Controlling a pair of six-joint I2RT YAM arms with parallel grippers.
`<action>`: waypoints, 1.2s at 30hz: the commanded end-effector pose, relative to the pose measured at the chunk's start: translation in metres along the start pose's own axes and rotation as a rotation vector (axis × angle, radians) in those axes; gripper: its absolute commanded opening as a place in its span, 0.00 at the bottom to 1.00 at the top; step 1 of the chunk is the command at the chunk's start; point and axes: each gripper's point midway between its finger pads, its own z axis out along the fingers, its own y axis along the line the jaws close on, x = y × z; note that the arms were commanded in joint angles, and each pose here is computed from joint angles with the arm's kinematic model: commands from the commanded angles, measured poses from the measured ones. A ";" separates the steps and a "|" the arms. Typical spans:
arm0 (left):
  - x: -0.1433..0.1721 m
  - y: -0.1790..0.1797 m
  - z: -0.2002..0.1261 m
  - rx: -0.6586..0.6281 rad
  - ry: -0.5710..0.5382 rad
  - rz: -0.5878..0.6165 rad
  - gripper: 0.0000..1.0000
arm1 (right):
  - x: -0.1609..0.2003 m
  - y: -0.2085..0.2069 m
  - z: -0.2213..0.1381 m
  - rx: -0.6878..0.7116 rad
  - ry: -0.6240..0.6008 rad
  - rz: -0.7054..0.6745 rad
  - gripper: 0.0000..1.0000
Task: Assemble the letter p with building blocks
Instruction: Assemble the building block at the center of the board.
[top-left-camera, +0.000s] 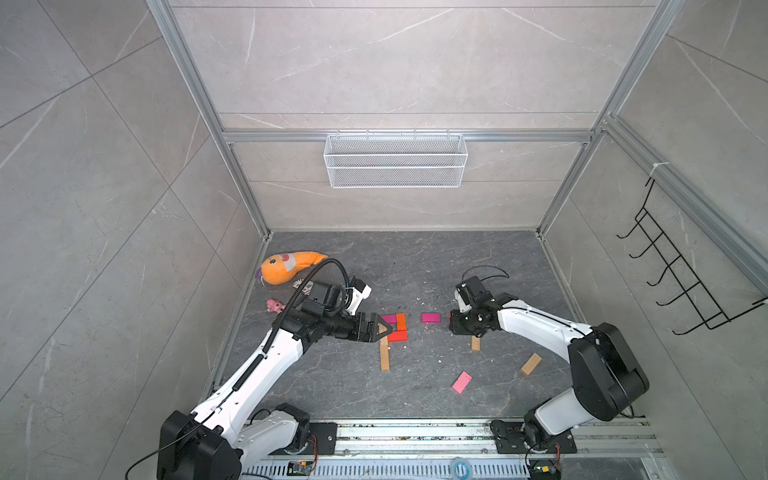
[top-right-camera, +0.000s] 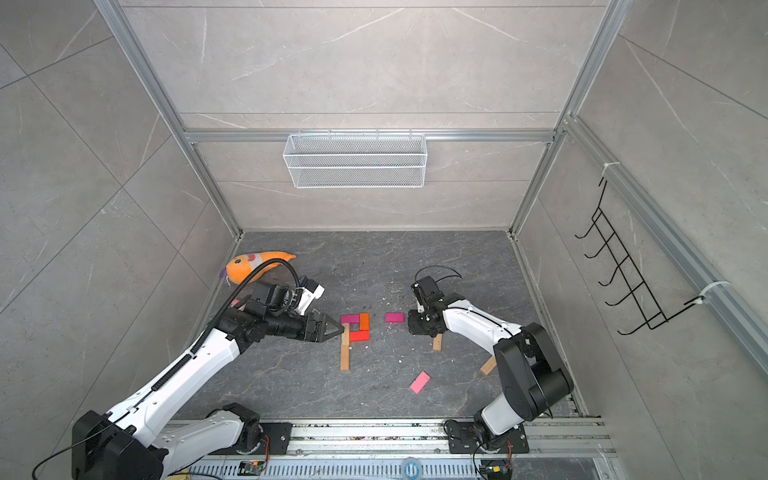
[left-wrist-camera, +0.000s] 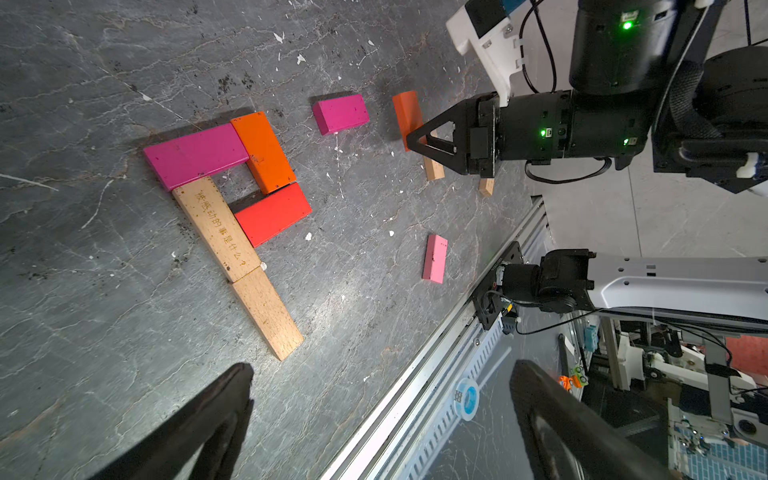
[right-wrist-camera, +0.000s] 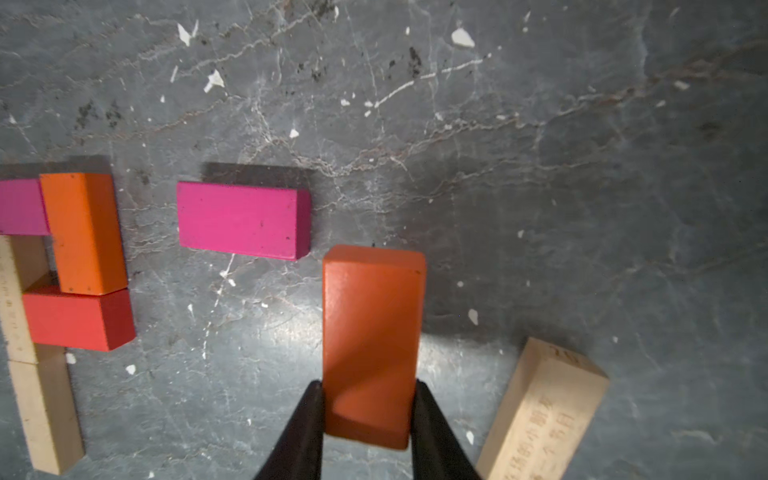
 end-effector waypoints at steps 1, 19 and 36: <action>-0.002 0.002 0.001 -0.009 0.001 0.033 1.00 | -0.016 0.006 0.003 0.001 -0.035 -0.037 0.24; -0.002 0.003 0.001 -0.015 0.003 0.033 1.00 | -0.019 0.007 0.030 0.017 0.004 -0.021 0.24; -0.003 -0.004 -0.003 0.008 -0.012 0.046 1.00 | -0.010 0.010 0.038 0.043 0.035 -0.012 0.26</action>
